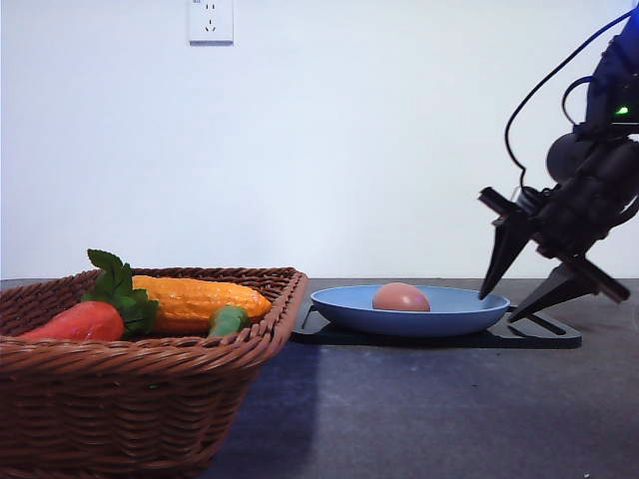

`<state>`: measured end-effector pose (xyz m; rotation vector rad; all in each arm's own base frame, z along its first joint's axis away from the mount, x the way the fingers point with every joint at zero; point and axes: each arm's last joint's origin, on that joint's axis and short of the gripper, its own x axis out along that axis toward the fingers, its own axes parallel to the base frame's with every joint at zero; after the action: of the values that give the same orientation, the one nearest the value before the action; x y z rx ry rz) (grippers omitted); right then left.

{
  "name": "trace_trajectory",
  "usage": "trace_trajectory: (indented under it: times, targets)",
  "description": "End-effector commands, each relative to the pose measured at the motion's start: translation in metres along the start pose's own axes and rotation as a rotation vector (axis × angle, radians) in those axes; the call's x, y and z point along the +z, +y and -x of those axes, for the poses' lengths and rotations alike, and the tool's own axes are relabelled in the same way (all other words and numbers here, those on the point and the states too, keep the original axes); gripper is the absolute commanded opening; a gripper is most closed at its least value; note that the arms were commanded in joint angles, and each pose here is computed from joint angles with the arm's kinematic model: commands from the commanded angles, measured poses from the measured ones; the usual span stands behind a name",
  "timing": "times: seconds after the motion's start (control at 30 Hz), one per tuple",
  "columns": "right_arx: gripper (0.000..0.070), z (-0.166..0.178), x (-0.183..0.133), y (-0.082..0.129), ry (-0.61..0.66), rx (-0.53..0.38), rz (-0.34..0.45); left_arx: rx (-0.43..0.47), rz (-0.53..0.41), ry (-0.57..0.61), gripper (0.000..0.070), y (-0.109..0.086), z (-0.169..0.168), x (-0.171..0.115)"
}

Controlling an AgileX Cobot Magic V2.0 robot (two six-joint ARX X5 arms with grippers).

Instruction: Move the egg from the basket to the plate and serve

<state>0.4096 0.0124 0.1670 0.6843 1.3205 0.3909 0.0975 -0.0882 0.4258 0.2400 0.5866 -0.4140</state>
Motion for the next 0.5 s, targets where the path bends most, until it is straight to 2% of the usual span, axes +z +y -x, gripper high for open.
trace_trajectory:
  times: [0.0,0.13,0.23,0.3,0.37,0.43,0.47]
  targets:
    - [0.0256,0.018,0.005,0.005,-0.049,0.007,0.038,-0.001,-0.014,-0.022,0.0390,-0.001,0.002,0.006]
    - [0.0242,0.055,-0.001,0.008,-0.088,0.004,0.033,0.000,-0.022,-0.018,0.0390,-0.003,-0.002,0.008]
    - [0.0181,0.081,-0.012,0.019,-0.110,-0.003,0.084,0.003,-0.030,-0.025,0.0346,-0.005,-0.008,0.012]
    - [0.0121,0.098,-0.021,0.031,-0.128,-0.007,0.123,0.007,-0.035,-0.036,0.0274,-0.007,-0.013,0.016]
    - [0.0069,0.113,-0.032,0.046,-0.156,-0.019,0.174,0.011,-0.056,-0.046,0.0172,-0.009,-0.020,0.020]
    - [0.0025,0.126,-0.045,0.064,-0.182,-0.057,0.247,0.018,-0.078,-0.053,0.0053,-0.010,-0.026,0.025]
    - [0.0010,0.129,-0.053,0.075,-0.191,-0.086,0.289,0.022,-0.085,-0.054,0.0019,-0.011,-0.030,0.026]
